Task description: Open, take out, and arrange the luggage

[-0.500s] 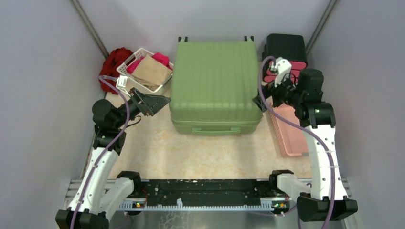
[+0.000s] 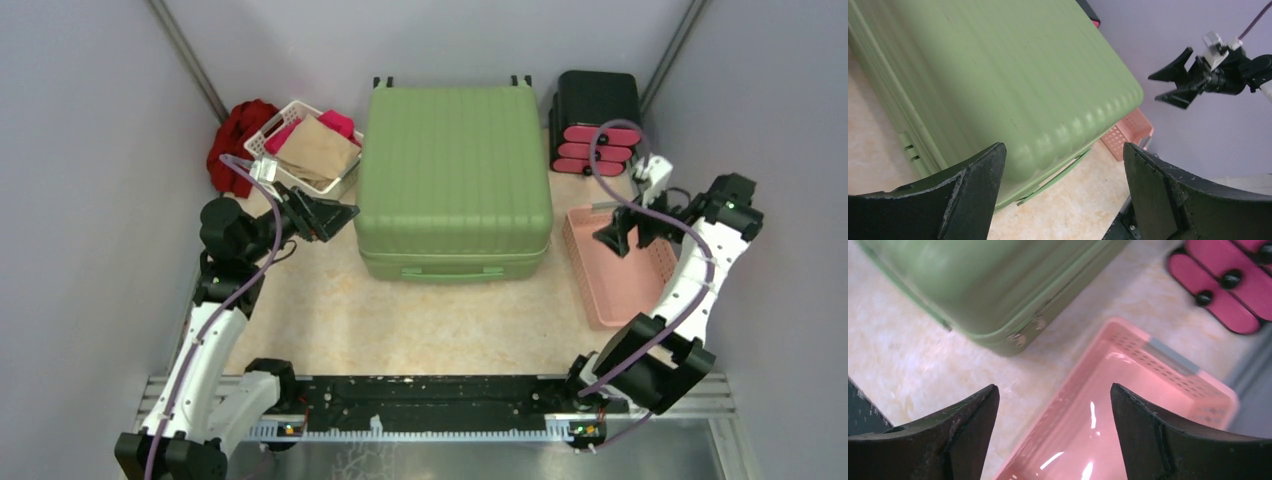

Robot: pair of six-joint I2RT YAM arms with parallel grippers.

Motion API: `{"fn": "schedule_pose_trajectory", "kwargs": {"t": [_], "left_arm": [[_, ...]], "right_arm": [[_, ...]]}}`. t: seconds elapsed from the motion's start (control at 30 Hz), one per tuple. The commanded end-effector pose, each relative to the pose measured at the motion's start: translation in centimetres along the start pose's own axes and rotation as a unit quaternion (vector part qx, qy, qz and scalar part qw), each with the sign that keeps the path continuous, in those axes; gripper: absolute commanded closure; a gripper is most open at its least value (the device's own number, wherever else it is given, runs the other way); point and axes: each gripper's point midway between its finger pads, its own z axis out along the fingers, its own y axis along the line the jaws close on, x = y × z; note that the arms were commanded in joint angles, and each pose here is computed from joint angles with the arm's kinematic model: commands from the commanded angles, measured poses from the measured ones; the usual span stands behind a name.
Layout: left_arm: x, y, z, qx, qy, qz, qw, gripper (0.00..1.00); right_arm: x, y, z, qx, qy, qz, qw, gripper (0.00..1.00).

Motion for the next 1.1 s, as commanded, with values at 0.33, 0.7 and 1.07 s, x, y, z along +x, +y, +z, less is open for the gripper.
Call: {"fn": "schedule_pose_trajectory", "kwargs": {"t": [0.33,0.7,1.07], "left_arm": [[0.3,-0.3,0.6,0.026,0.000,-0.020,0.999,0.11],[-1.5,-1.5,-0.5,0.036,-0.067,0.028,0.997,0.10],[-2.9,-1.3,-0.9,0.020,-0.101,0.098,0.990,0.10]], "right_arm": [[6.8,6.8,5.7,-0.187,-0.102,-0.210,0.954,0.29],[7.8,6.1,9.7,-0.247,-0.132,-0.161,0.946,0.50],[8.1,4.2,12.4,-0.229,-0.118,-0.142,0.956,0.49]]}}
